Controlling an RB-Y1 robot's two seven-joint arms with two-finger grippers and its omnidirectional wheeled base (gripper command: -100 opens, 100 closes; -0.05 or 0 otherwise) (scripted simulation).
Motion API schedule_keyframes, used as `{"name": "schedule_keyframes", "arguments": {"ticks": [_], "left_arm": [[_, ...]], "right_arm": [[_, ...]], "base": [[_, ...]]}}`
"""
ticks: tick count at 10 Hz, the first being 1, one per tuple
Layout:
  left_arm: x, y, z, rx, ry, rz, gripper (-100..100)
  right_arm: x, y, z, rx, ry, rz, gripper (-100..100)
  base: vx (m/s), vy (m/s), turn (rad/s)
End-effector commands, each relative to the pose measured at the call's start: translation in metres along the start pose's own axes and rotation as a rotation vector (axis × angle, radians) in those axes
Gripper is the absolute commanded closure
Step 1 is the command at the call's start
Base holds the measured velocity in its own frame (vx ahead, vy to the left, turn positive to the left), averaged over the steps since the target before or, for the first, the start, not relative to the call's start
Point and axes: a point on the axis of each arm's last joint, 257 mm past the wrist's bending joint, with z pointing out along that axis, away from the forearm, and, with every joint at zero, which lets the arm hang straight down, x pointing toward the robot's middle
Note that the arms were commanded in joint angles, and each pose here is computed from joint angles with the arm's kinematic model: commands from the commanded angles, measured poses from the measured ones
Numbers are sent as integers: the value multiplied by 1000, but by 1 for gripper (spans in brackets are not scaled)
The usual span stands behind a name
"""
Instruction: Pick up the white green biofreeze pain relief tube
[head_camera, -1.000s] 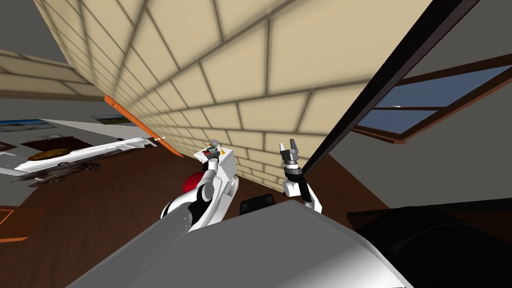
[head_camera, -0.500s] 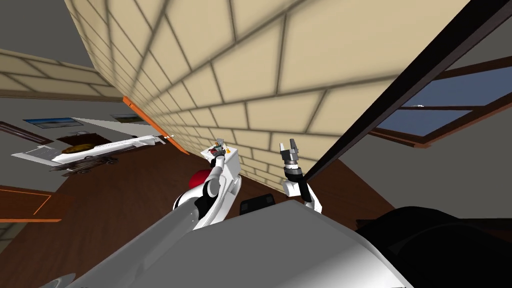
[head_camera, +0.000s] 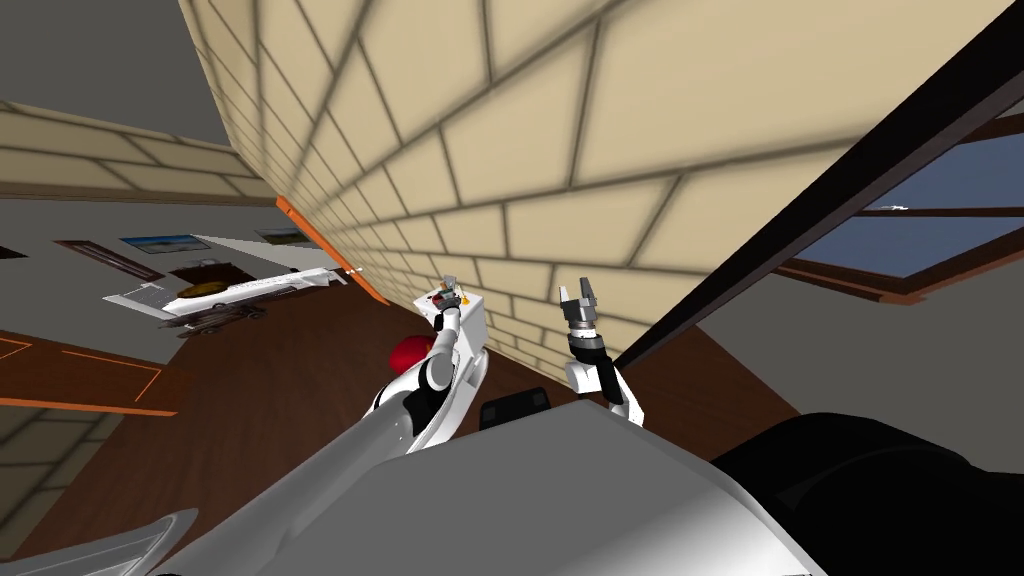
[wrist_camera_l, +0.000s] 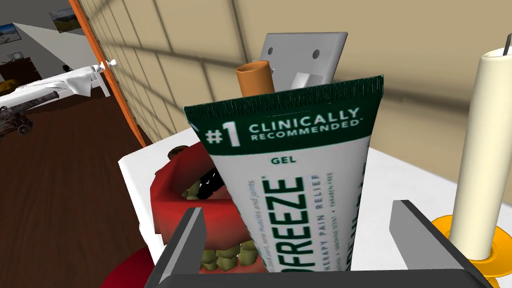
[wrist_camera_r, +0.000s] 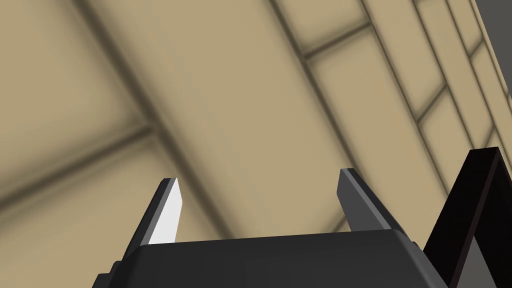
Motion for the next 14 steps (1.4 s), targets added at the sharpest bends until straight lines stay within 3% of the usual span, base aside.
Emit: {"name": "schedule_keyframes", "arguments": {"ticks": [1, 2, 4, 5, 9, 10, 11, 13, 14], "left_arm": [[0, 7, 0, -8, 0, -1, -100], [8, 40, -10, -35, 6, 8, -100], [6, 32, -7, -26, 7, 1, -100], [6, 33, -8, -28, 8, 4, 100], [6, 33, -8, -28, 8, 4, 100], [6, 33, -8, -28, 7, 4, 0], [0, 7, 0, -8, 0, -1, 100], [0, 7, 0, -8, 0, -1, 100], [-9, -20, 6, 10, -9, -12, 100]], "right_arm": [[0, 0, 0, 0, 0, 0, 0], [0, 0, 0, 0, 0, 0, 0], [0, 0, 0, 0, 0, 0, 0], [0, 0, 0, 0, 0, 0, 0], [0, 0, 0, 0, 0, 0, 0], [0, 0, 0, 0, 0, 0, 0], [0, 0, 0, 0, 0, 0, 0], [0, 0, 0, 0, 0, 0, 0], [0, 0, 0, 0, 0, 0, 0]], "base": [[19, 36, -1], [11, 62, 125], [13, 49, 49], [0, 0, 0], [0, 0, 0], [0, 0, 0], [-4, -62, -169], [-14, -69, -29], [-22, -84, -166]]}}
